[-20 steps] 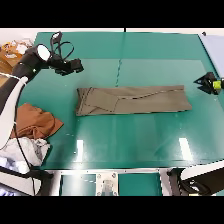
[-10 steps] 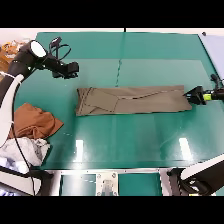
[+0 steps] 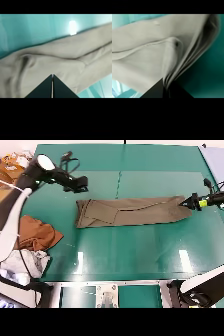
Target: Fold the shirts.
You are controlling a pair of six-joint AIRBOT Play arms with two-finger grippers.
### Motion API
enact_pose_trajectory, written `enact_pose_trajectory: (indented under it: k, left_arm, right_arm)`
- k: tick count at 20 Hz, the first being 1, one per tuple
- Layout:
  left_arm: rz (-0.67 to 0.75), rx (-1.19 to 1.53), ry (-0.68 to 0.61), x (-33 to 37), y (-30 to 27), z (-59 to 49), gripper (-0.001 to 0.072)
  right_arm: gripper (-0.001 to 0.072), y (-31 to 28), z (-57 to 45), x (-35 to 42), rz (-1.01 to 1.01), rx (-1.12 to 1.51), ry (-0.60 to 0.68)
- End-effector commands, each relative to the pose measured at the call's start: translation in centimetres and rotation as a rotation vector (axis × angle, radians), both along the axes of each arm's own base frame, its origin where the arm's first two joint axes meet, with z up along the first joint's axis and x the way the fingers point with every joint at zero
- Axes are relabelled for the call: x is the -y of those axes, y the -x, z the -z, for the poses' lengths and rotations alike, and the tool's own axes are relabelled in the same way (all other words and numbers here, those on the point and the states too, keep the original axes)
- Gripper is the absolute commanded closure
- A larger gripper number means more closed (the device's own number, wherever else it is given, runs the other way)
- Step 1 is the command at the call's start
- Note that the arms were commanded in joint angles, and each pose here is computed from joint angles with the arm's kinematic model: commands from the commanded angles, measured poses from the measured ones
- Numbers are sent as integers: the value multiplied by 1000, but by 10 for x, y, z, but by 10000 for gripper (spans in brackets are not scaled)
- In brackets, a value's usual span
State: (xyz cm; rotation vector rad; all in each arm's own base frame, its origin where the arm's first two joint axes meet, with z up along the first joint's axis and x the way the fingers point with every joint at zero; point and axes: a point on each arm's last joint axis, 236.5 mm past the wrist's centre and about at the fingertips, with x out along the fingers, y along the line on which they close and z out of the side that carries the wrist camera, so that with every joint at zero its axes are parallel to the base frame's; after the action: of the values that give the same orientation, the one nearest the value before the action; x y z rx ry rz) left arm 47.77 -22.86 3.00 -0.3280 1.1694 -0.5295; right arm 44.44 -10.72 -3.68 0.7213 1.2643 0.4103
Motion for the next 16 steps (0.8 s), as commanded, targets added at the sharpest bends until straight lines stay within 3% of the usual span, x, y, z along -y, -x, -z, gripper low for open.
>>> enact_pose_trajectory:
  k: [1, 7, 11, 16]
  left_arm:
    - [135, 56, 32, 91, 20, 21, 681]
    - [97, 53, 235, 241, 59, 79, 681]
    - [22, 25, 293, 264, 61, 97, 680]
    - [54, -6, 289, 265, 69, 101, 680]
  right_arm:
    - [699, 4, -73, -21, -23, 80, 21]
    - [698, 26, -217, -109, -145, 353, -34]
    - [697, 32, -230, -140, -208, 378, -45]
    - [698, 29, -230, -153, -230, 386, -50]
